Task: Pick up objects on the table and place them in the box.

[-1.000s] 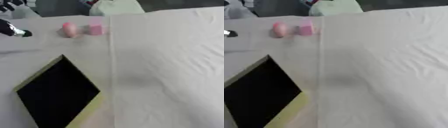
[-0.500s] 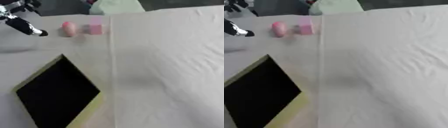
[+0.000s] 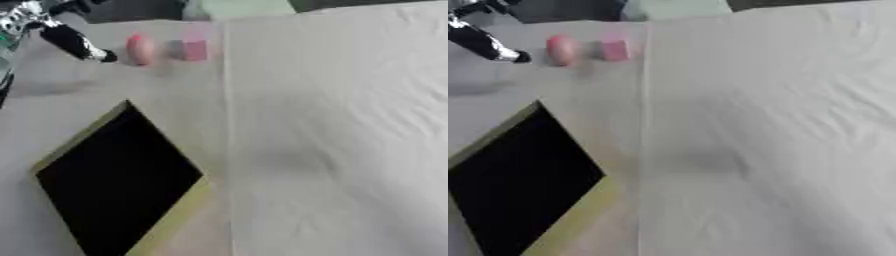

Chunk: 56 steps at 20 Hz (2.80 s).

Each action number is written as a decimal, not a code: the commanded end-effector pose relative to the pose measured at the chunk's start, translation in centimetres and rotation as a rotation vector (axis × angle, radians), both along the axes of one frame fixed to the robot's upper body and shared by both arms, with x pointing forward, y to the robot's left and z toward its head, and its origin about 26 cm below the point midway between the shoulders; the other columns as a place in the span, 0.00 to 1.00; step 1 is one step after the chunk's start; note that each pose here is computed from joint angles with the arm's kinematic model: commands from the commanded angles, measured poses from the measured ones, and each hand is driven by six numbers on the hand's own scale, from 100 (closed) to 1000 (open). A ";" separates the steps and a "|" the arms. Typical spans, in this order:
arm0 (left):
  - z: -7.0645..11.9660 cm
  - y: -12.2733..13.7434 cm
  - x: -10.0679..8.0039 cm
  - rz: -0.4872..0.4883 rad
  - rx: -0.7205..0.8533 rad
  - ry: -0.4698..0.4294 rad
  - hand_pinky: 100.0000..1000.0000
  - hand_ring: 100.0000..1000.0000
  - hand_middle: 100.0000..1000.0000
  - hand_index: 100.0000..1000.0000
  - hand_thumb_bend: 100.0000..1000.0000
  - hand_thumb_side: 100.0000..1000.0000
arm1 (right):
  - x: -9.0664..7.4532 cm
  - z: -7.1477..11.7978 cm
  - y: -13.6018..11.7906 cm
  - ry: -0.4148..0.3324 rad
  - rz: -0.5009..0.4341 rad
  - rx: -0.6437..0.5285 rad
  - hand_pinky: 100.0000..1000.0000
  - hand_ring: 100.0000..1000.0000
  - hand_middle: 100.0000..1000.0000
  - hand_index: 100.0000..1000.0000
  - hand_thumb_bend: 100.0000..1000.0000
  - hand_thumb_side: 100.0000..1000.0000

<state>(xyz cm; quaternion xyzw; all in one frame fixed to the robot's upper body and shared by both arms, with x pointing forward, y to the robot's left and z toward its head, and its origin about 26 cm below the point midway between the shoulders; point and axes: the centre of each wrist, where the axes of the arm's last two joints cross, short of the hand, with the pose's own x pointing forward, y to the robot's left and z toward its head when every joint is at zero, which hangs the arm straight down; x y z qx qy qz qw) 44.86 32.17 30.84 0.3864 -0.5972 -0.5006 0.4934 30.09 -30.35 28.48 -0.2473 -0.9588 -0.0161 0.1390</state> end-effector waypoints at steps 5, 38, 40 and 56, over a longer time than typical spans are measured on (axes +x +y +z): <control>1.8 0.0 -0.1 0.022 0.008 -0.058 0.88 0.84 0.85 0.92 0.58 0.09 | -0.4 0.7 -0.1 -0.024 -0.004 -0.009 0.76 0.71 0.63 0.76 0.24 0.95; 3.3 -1.1 1.0 0.068 0.002 -0.126 0.87 0.85 0.88 0.90 0.45 0.04 | -0.3 1.4 0.5 -0.043 0.013 -0.021 0.76 0.71 0.62 0.76 0.27 0.93; 3.3 -1.1 1.0 0.072 -0.003 -0.136 0.87 0.85 0.88 0.90 0.45 0.05 | -0.3 1.4 0.5 -0.045 0.014 -0.020 0.76 0.71 0.62 0.76 0.29 0.94; 2.6 0.4 1.5 0.144 -0.003 -0.116 0.78 0.80 0.81 0.86 0.34 0.03 | -0.3 1.7 0.6 -0.056 0.013 -0.013 0.76 0.72 0.61 0.76 0.36 0.95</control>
